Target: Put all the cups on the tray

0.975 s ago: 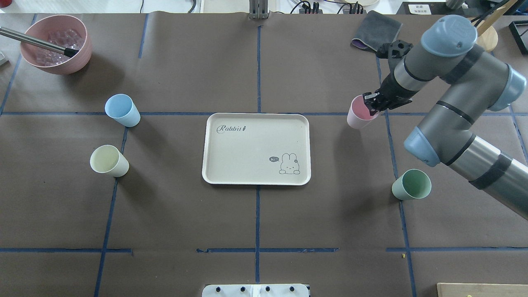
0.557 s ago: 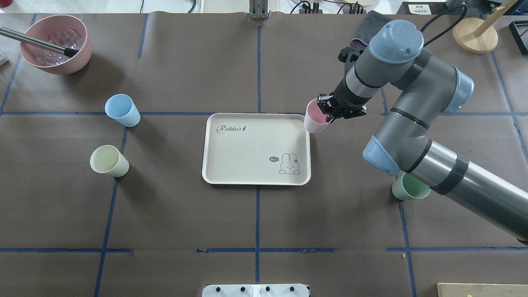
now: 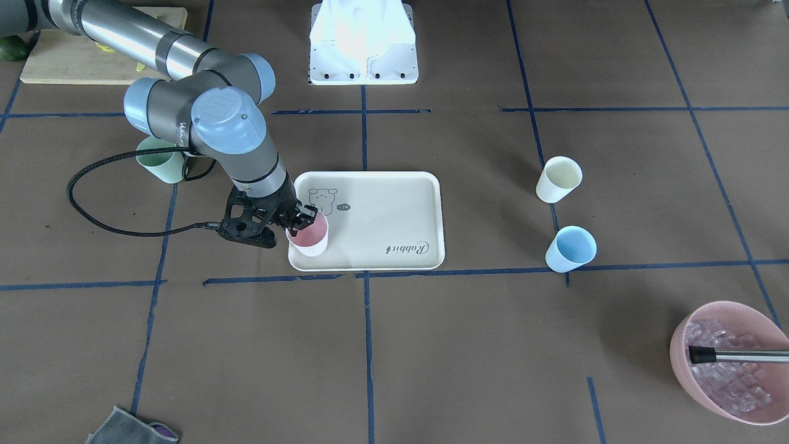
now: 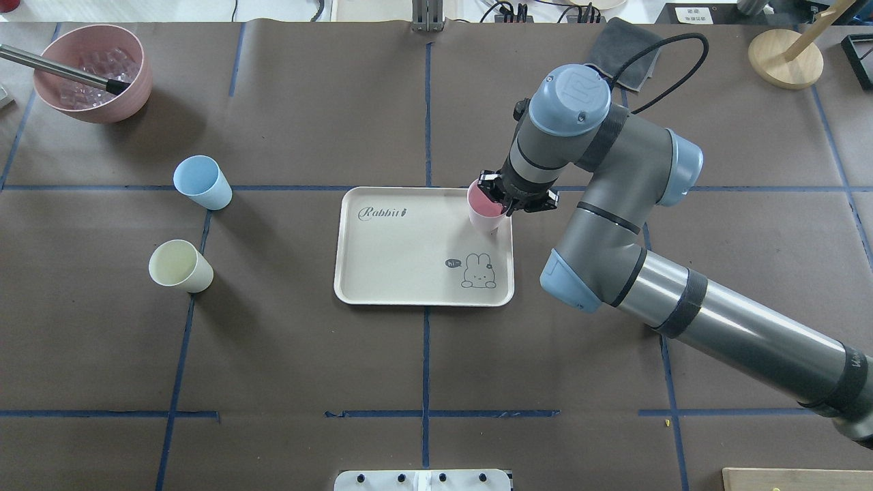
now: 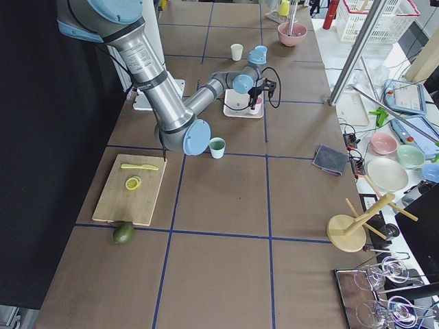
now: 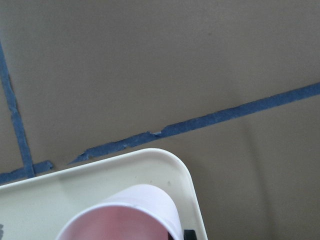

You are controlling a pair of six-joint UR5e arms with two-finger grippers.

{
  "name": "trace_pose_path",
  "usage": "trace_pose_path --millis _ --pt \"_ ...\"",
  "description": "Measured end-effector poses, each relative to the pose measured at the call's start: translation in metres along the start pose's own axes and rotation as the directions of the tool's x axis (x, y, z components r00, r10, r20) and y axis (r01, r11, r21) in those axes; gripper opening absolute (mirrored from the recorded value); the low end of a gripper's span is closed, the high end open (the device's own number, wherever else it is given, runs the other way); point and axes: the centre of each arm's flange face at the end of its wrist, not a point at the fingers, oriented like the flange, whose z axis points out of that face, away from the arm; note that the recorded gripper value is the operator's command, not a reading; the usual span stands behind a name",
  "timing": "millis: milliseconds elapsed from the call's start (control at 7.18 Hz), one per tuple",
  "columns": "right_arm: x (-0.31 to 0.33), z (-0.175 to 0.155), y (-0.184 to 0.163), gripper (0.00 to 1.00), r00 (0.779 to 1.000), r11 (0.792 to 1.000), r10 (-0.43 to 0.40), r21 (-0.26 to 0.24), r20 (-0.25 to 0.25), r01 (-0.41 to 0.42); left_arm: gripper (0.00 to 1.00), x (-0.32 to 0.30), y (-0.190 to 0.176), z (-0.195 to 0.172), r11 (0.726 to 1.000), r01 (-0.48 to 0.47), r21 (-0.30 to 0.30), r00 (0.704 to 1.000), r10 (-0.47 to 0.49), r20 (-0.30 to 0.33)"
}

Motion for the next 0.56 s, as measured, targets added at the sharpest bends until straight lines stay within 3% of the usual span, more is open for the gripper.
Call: trace_pose_path --millis 139,557 --pt "-0.002 0.006 0.003 0.99 1.0 1.0 -0.006 0.016 -0.008 0.006 1.0 0.0 0.0 0.0 1.0 0.0 0.0 1.0 0.0 0.0" --pt "0.001 -0.001 -0.008 0.99 0.999 0.999 -0.044 0.019 -0.004 0.044 1.0 0.0 0.0 0.001 1.0 0.002 -0.002 1.0 -0.002 0.0"
